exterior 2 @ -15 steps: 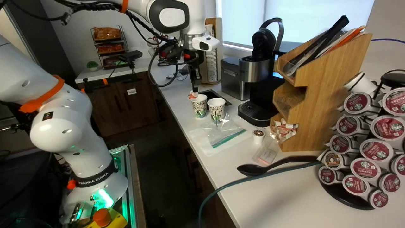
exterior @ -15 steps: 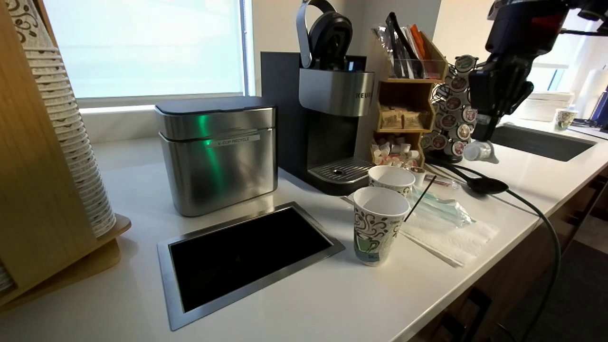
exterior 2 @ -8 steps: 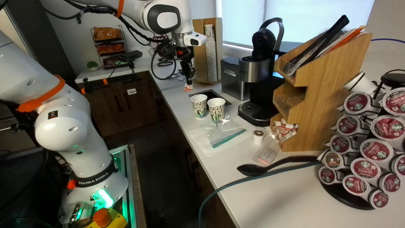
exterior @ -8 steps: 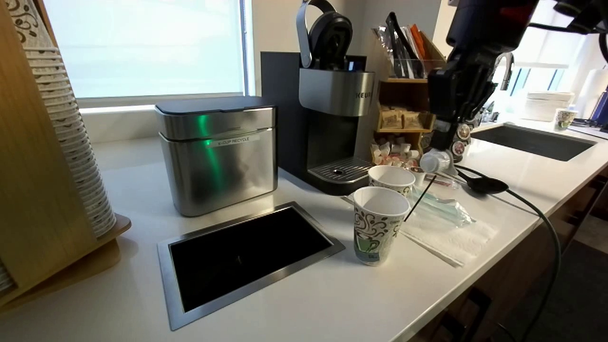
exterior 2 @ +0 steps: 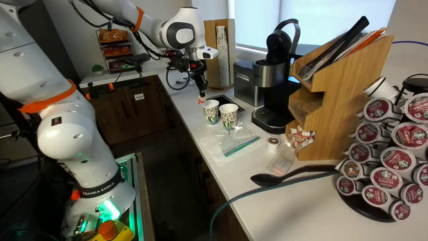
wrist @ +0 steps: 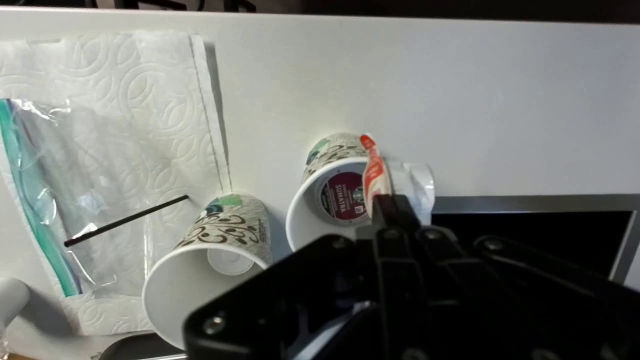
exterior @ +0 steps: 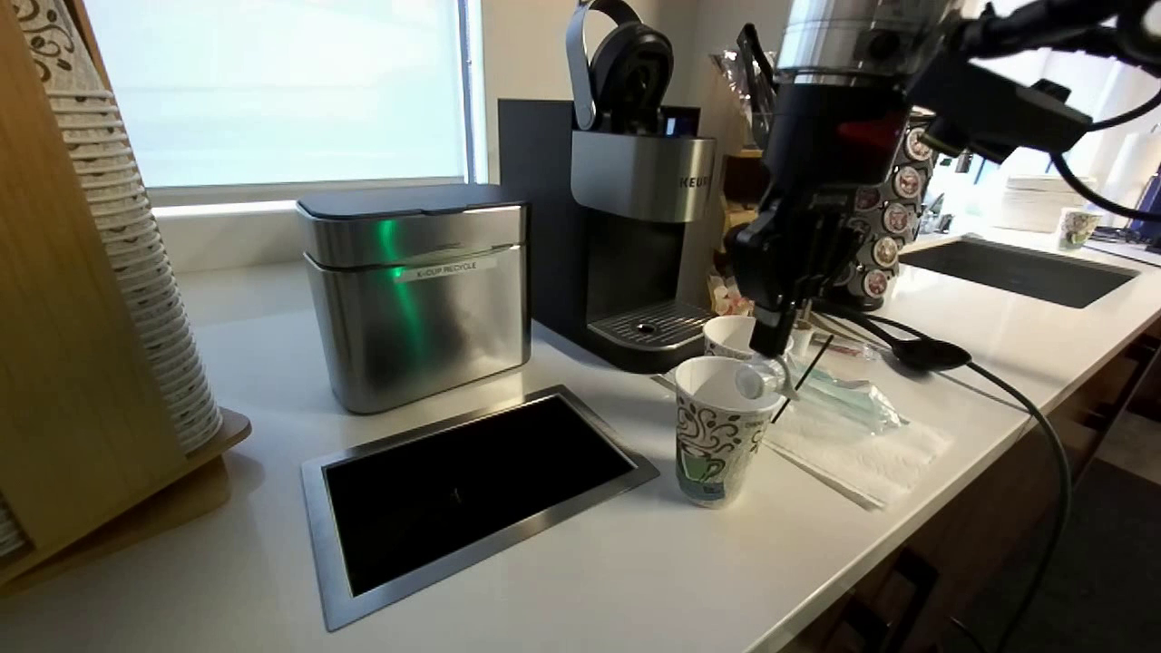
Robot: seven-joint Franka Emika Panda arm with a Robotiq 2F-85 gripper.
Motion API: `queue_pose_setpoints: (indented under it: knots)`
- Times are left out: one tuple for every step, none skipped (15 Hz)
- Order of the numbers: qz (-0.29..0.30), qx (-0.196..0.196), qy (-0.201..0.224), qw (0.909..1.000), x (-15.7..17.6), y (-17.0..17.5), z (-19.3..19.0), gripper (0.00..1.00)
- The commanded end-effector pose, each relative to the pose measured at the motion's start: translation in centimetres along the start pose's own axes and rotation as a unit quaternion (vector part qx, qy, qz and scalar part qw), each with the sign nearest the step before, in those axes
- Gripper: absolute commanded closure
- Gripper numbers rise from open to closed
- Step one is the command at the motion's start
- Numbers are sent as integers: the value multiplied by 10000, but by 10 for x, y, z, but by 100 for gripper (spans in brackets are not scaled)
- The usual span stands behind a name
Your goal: Put the items on the table in the cup
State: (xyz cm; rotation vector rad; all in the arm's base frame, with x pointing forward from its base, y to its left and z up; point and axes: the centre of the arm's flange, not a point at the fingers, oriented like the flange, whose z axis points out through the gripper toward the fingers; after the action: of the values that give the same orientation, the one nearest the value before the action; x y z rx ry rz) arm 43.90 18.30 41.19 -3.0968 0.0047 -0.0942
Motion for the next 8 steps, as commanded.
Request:
queue_pose_setpoints:
  knots:
    - [289,-170,104,9994,16,-6,8,100]
    - [360,-191,114,9991,18,-6,9,100]
    - [416,-210,124,9988,19,-7,11,100]
    - [474,-241,145,9985,20,-9,13,100]
    - [529,-280,163,9981,21,-9,14,100]
    - [600,-304,164,9976,22,-9,15,100]
    - [669,-339,175,9970,24,-9,17,100]
    - [745,-382,192,9963,25,-8,18,100]
